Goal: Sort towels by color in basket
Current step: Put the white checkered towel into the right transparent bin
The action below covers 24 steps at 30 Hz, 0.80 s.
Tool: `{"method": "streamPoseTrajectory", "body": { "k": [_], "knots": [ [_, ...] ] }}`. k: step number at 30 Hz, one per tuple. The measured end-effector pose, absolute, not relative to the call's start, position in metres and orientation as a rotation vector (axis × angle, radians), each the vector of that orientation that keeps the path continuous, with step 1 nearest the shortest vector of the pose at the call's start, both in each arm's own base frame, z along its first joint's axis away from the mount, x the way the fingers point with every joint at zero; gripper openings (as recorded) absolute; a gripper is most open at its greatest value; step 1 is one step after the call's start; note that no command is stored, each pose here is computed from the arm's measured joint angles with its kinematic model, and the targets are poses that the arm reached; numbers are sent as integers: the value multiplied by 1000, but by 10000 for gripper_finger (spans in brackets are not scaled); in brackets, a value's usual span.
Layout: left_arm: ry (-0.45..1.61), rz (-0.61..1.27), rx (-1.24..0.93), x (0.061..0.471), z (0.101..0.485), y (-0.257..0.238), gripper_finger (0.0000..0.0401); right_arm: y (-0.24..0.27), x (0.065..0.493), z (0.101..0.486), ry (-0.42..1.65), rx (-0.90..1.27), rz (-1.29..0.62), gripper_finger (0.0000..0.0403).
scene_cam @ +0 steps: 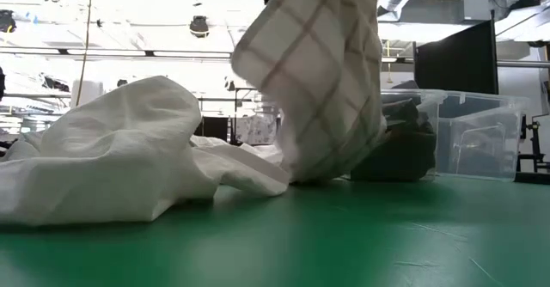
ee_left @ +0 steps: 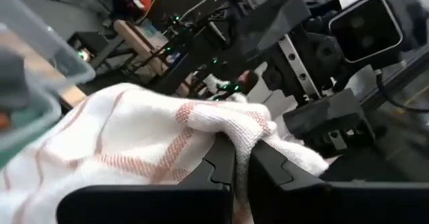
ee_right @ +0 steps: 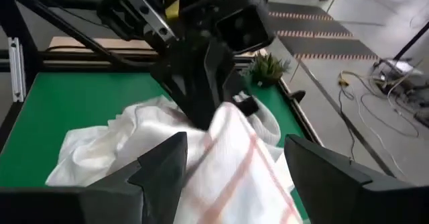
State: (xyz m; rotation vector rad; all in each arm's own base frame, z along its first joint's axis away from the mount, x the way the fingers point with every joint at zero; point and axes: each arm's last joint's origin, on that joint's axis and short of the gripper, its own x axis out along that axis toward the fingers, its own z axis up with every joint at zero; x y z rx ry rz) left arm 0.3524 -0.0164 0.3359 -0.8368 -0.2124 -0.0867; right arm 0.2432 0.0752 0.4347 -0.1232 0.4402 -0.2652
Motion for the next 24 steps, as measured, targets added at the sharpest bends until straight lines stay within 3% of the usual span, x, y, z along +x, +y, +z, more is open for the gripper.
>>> {"method": "streamPoseTrajectory", "body": {
  "k": [11, 19, 24],
  "knots": [
    [-131, -76, -419, 355, 428, -18, 14, 67, 251, 439, 399, -7, -195, 281],
    [-257, -104, -382, 345, 471, -18, 15, 69, 270, 457, 184, -104, -171, 281],
    [-365, -122, -361, 340, 483, -19, 15, 66, 289, 449, 174, -115, -197, 281]
  ]
}}
